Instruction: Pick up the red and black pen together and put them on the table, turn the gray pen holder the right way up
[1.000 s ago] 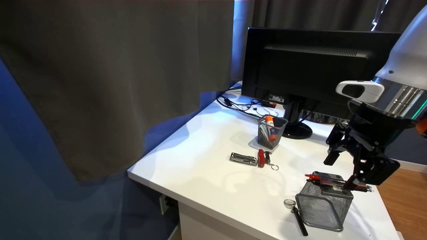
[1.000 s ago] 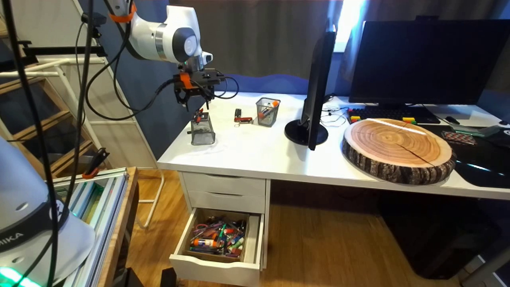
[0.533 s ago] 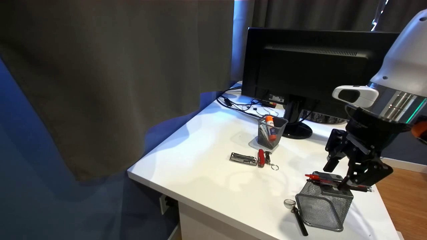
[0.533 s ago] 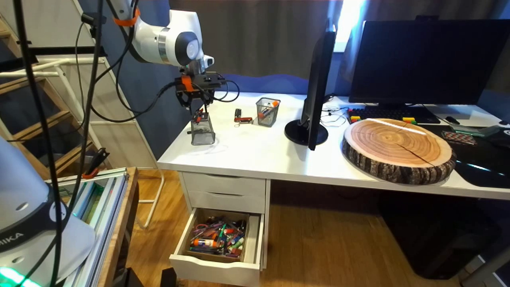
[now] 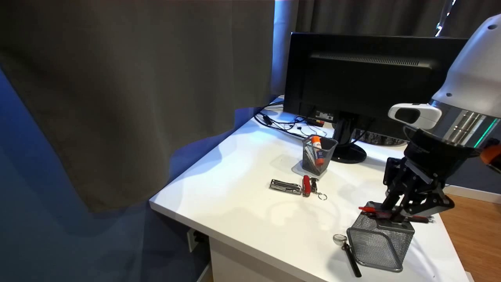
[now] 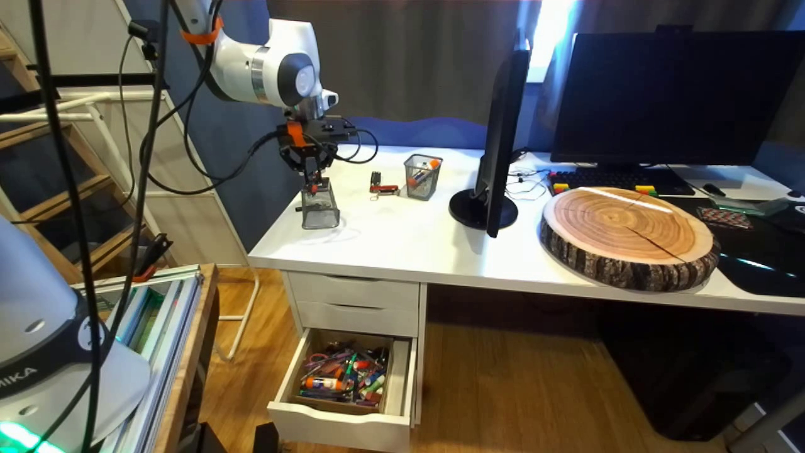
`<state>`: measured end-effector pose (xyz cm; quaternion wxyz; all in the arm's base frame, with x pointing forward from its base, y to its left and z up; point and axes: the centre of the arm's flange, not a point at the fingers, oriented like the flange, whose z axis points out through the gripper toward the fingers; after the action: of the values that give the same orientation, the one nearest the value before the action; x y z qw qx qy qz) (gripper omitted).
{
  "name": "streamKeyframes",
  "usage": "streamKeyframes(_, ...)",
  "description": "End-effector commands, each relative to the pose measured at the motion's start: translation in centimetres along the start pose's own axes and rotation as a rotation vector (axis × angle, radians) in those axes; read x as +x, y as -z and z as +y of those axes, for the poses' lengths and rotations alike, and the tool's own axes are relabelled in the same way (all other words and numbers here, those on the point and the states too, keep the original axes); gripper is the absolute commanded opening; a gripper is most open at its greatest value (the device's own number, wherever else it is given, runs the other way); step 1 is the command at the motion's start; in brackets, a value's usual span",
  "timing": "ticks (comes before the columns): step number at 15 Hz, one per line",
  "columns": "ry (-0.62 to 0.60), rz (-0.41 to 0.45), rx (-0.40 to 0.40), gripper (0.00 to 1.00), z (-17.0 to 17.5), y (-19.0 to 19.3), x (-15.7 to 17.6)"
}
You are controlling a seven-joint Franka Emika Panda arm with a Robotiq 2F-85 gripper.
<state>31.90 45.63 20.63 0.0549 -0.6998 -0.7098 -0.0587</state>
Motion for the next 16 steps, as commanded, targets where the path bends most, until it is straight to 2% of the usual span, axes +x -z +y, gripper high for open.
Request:
streamKeyframes(1, -0.001, 0.007, -0.013, 0.13, 0.3, -0.6, 0.7)
streamKeyframes(2, -0.001, 0.007, -0.013, 0.09, 0.3, -0.6, 0.7)
streamKeyframes(3, -0.002, 0.007, -0.013, 0.1, 0.4, -0.6, 0.7)
streamKeyframes(7, -0.002, 0.007, -0.013, 0.04, 0.5, -0.6, 0.7)
streamKeyframes(16, -0.008, 0.009, -0.029, 0.04, 1.2, 0.7, 0.6)
